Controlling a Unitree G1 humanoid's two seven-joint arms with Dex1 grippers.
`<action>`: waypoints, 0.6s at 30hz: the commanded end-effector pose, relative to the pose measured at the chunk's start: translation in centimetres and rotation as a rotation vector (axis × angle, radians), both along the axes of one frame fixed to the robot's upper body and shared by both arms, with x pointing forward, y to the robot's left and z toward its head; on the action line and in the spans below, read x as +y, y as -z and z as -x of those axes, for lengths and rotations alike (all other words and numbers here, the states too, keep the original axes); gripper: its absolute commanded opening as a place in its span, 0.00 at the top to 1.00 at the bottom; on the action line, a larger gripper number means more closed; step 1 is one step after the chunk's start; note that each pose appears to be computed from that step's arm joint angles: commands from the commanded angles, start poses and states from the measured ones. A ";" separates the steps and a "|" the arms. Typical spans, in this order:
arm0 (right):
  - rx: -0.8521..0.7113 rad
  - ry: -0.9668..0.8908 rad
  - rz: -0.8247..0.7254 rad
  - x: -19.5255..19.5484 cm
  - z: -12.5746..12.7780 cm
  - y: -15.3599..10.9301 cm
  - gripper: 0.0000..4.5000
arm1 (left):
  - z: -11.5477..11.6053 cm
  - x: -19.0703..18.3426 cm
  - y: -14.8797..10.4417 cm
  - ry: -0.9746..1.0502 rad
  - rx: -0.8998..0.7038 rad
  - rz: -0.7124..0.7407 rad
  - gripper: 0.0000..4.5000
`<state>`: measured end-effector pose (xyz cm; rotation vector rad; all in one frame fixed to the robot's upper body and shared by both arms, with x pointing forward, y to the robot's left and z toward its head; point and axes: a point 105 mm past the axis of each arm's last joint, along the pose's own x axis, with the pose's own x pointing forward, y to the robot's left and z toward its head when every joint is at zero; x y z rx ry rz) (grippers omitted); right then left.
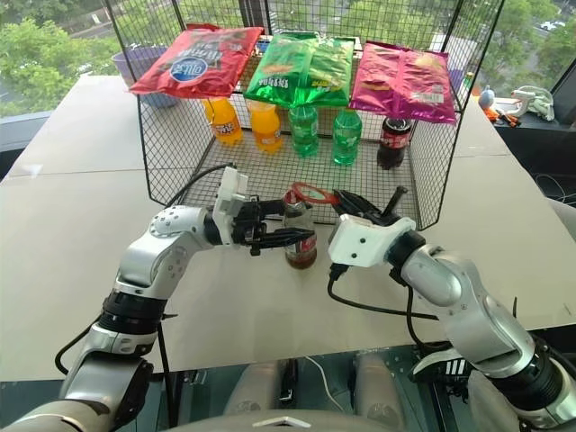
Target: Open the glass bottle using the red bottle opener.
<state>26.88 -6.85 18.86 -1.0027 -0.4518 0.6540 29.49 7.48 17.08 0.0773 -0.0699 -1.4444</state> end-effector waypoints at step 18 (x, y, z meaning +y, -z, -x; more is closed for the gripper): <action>-0.050 -0.102 0.041 4.1 1.7 4.4 1.00 | 0.3 -0.8 -2.1 0.020 0.001 0.019 0.51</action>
